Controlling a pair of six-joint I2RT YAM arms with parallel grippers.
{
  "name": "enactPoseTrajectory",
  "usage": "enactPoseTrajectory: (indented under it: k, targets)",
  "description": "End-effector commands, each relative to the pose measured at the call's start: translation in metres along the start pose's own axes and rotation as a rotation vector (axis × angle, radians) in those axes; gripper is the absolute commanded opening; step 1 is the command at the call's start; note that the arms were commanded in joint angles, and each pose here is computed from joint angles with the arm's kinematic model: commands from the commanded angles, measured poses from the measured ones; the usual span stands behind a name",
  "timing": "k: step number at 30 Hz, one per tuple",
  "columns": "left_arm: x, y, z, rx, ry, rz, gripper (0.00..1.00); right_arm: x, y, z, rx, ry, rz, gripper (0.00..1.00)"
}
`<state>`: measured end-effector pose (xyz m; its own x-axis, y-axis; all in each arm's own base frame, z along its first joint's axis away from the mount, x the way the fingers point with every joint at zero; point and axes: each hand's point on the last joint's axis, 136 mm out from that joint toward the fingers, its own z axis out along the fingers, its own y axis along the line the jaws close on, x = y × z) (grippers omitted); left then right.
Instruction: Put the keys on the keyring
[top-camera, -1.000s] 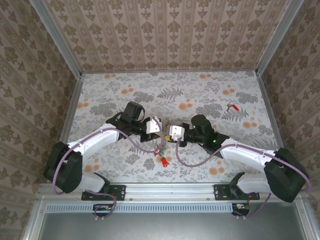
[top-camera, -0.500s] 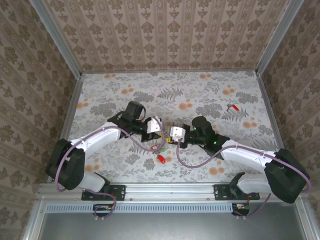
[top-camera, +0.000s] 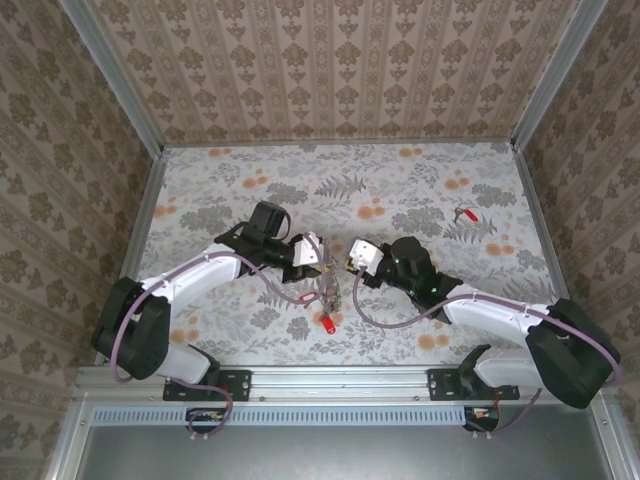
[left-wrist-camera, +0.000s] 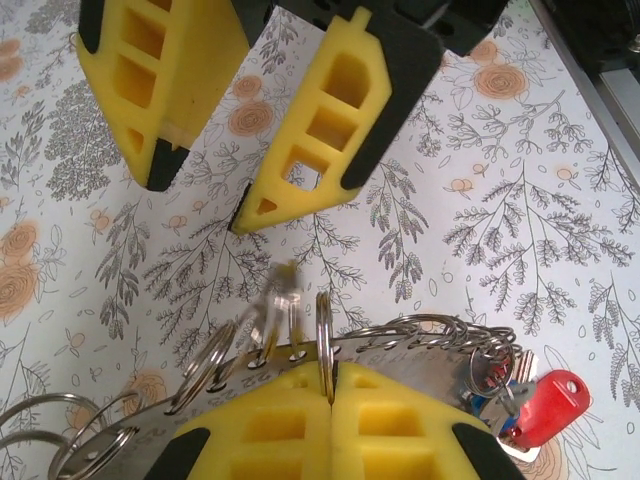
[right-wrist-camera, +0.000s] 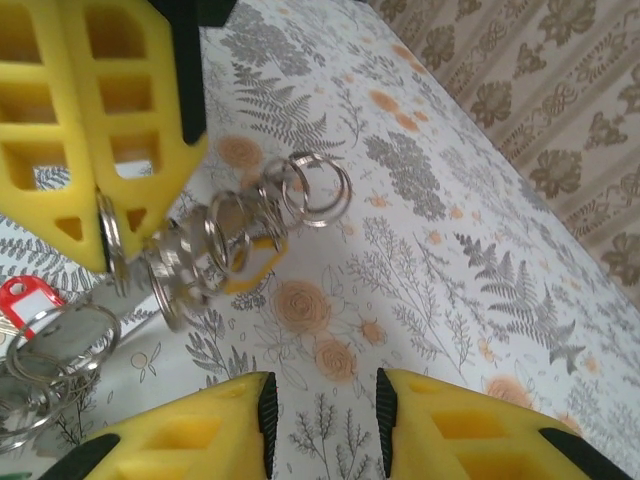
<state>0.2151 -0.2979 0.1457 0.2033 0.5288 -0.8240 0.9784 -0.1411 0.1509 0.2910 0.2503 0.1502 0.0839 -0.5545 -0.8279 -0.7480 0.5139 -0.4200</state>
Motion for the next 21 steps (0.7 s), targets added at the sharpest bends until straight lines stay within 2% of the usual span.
enactPoseTrajectory:
  k: [1, 5, 8, 15, 21]
  targets:
    - [0.000, -0.006, 0.002, 0.039, -0.014, 0.018, 0.00, -0.010, 0.010, -0.007, -0.069, -0.058, 0.028, 0.33]
    - [0.002, -0.006, 0.003, 0.051, 0.000, 0.007, 0.00, -0.022, 0.042, -0.023, -0.266, -0.123, -0.056, 0.35]
    - [0.003, -0.006, 0.004, 0.052, -0.001, 0.011, 0.00, -0.023, 0.051, -0.027, -0.326, -0.115, -0.081, 0.41]
    - [0.002, -0.007, 0.005, 0.058, -0.014, 0.027, 0.00, -0.028, 0.043, -0.012, -0.309, -0.119, -0.093, 0.45]
    - [0.002, -0.007, 0.008, 0.066, -0.025, 0.036, 0.00, -0.029, 0.022, 0.008, -0.202, -0.111, 0.007, 0.44]
